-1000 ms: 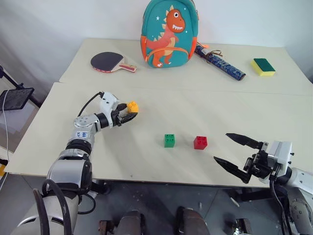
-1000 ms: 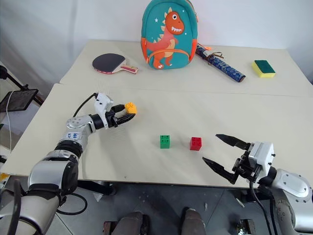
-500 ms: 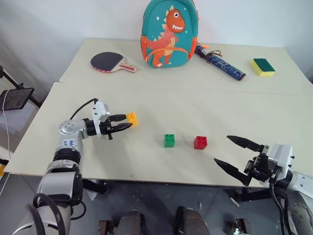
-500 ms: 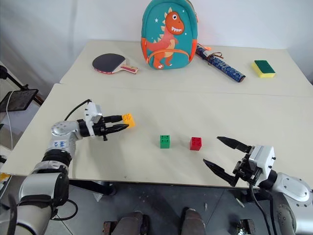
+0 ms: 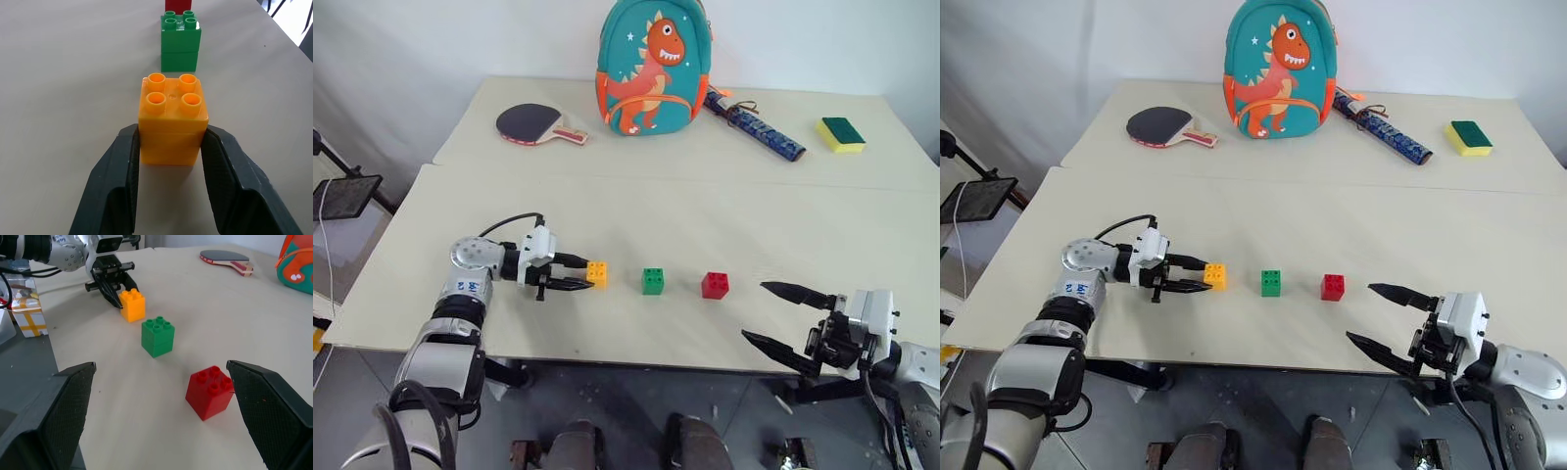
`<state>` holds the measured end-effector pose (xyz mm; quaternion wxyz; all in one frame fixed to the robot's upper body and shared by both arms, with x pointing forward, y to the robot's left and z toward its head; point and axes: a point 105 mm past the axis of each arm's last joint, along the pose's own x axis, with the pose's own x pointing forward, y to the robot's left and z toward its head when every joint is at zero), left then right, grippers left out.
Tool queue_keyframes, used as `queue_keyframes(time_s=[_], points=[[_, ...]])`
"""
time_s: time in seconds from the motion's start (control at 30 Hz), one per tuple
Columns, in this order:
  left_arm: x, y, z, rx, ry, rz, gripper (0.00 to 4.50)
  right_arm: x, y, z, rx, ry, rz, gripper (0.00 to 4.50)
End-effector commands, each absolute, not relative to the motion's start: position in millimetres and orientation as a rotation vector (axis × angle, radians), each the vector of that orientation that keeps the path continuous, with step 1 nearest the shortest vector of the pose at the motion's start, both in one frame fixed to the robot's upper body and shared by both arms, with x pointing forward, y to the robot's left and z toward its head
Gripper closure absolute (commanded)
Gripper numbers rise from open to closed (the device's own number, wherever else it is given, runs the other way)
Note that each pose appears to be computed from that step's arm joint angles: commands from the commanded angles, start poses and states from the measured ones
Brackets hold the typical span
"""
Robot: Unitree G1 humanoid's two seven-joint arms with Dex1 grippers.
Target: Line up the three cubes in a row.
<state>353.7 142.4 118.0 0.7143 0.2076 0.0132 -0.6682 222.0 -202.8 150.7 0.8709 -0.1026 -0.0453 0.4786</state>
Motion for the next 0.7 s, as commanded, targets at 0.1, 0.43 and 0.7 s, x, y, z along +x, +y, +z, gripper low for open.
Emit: queue_keyframes(time_s=[0.1, 0.43, 0.7], points=[[352, 148, 118, 0.451, 0.068, -1.501, 1.80, 220, -202, 163, -0.237, -0.131, 1.016, 0.00], [341, 216, 169, 0.378, -0.048, -1.217, 0.03, 242, -218, 179, -0.293, -0.064, 1.138, 0.00], [320, 234, 175, 0.483, -0.029, -1.142, 0.03, 257, -222, 186, -0.387, -0.042, 1.219, 0.00]])
